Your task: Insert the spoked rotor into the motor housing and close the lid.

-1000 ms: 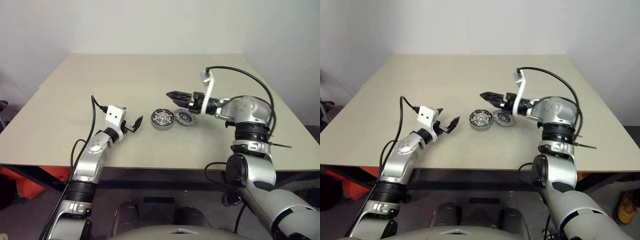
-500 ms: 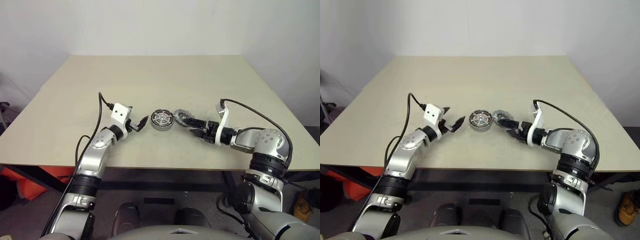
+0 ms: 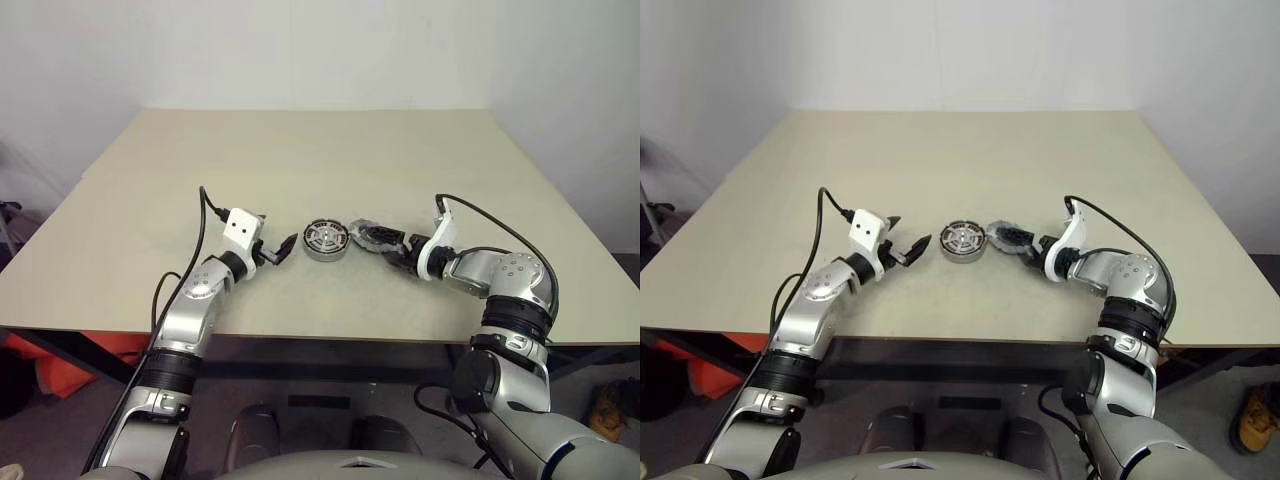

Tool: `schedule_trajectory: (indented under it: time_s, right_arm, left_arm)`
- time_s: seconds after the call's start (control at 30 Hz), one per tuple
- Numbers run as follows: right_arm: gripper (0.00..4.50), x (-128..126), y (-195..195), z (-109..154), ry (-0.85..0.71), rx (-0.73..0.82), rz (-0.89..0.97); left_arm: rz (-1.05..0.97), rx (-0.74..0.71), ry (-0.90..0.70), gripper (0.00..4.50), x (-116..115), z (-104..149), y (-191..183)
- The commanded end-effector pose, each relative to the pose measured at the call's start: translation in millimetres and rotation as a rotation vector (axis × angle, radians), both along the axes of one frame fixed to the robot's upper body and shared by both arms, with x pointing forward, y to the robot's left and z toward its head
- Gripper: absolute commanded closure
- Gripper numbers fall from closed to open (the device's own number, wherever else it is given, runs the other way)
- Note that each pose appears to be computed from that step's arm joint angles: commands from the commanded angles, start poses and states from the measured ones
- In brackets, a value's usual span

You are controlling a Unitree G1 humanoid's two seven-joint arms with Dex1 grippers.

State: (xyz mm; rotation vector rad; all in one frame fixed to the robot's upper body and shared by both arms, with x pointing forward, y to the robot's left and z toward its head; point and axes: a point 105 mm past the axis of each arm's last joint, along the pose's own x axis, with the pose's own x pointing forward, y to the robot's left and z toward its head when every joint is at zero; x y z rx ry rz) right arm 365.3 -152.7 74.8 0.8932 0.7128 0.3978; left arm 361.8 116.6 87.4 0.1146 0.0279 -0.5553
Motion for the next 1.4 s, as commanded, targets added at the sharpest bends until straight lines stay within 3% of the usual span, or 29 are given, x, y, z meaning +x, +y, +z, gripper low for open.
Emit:
schedule_trajectory:
  time_s: [0.03, 0.4, 0.6, 0.83, 1.0, 1.23, 1.4]
  right_arm:
    - [0.02, 15, 1, 14, -0.067, 0.014, -0.060]
    - [0.02, 28, 23, 17, -0.128, 0.086, -0.093]
    - [0.02, 34, 31, 40, -0.216, 0.153, -0.072]
    - [0.02, 24, 55, 79, -0.342, 0.253, 0.062]
    - [0.02, 15, 79, 81, -0.356, 0.242, 0.153]
    - [0.02, 11, 96, 74, -0.432, 0.106, 0.233]
    - [0.02, 16, 101, 71, -0.722, -0.253, 0.286]
  left_arm:
    - [0.008, -0.001, -0.073, 0.00, 0, 19, 4]
    - [0.011, 0.003, -0.074, 0.00, 1, 19, 4]
    - [0.012, 0.008, -0.073, 0.00, 1, 19, 5]
    - [0.013, 0.009, -0.070, 0.00, 1, 18, 5]
    - [0.012, 0.007, -0.072, 0.00, 1, 18, 5]
    - [0.024, 0.008, -0.076, 0.00, 2, 20, 8]
    - [0.032, 0.008, -0.076, 0.00, 2, 19, 10]
